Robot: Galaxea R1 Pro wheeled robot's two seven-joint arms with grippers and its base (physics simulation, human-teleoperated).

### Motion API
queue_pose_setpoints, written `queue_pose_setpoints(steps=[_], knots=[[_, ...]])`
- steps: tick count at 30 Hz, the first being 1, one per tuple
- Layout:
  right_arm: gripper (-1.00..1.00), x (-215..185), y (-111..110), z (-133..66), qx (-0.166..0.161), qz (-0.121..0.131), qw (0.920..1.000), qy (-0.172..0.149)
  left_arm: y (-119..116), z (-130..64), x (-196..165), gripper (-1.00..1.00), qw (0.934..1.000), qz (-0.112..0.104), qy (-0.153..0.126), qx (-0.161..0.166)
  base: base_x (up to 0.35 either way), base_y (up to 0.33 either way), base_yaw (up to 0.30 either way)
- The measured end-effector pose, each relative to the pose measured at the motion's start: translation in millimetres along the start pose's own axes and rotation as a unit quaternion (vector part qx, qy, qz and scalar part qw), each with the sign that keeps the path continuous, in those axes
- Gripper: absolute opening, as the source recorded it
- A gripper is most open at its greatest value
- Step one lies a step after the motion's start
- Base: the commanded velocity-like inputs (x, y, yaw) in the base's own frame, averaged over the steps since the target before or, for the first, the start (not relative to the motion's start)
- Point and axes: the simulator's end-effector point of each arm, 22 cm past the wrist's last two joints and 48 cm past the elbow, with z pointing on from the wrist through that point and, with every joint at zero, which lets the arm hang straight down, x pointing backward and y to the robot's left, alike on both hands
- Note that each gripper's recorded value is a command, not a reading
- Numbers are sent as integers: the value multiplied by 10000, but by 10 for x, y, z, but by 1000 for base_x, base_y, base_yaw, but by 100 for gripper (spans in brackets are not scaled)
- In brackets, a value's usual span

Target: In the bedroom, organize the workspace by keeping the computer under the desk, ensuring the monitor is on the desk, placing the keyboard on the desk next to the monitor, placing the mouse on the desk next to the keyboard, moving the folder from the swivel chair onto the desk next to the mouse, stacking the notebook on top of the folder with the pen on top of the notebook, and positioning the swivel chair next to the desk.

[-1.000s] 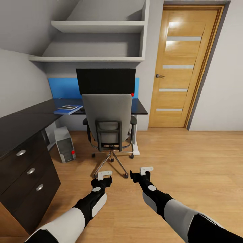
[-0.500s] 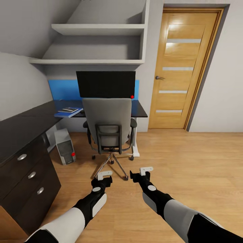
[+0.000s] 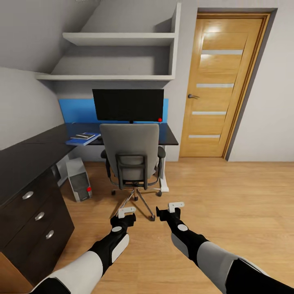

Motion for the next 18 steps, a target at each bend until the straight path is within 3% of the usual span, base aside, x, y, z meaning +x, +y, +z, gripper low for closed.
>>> queue_pose_setpoints(steps=[18], knots=[[100,-361,3,-77,9,-3,10000,12,-28,-143,-347,100,10000,-12,7,0,0,0,0]])
